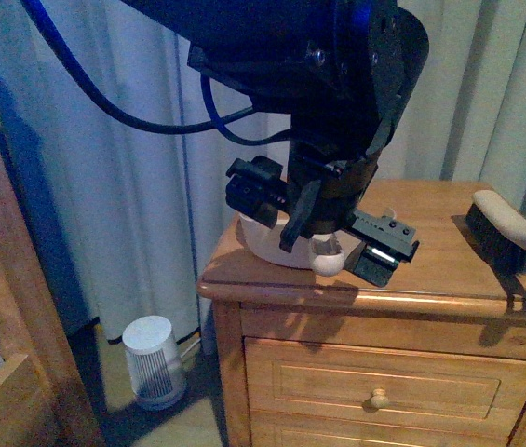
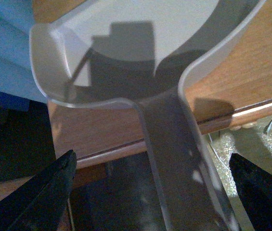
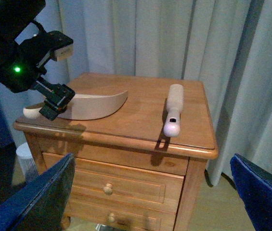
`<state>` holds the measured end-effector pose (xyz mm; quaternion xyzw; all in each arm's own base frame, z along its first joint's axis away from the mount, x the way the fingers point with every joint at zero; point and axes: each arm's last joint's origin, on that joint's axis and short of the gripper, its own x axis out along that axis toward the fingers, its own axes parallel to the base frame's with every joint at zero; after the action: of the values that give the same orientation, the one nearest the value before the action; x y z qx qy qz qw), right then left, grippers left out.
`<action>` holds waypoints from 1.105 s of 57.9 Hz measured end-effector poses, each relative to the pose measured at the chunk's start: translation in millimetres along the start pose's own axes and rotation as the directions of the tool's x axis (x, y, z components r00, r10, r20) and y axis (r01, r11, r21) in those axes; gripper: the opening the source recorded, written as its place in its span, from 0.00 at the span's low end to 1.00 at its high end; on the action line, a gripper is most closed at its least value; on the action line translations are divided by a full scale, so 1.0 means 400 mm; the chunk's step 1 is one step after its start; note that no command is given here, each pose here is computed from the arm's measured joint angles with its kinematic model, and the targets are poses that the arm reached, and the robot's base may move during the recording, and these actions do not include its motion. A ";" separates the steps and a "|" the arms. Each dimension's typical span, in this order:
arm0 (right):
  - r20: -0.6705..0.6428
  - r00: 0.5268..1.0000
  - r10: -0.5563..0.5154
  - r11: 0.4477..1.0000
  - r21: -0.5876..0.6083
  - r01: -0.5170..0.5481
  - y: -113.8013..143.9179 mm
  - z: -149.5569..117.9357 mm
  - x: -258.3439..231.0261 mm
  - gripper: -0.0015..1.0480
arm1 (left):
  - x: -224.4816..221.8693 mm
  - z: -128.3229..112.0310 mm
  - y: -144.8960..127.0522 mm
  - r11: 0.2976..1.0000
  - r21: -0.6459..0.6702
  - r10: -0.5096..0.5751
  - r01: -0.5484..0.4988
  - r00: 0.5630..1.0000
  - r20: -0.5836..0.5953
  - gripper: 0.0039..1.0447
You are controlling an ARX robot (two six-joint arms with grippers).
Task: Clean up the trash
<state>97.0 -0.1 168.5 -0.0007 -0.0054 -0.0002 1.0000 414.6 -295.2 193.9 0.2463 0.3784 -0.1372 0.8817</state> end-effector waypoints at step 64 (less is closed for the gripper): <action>0.000 1.000 0.000 1.000 0.000 0.000 0.000 0.000 0.000 0.93 | 0.033 -0.032 -0.002 1.000 0.005 0.007 -0.007 1.000 -0.013 0.26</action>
<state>97.0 -0.1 168.6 -0.0007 -0.0056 -0.0002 1.0000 415.6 -289.6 176.3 0.2509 0.3827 -0.1334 0.8791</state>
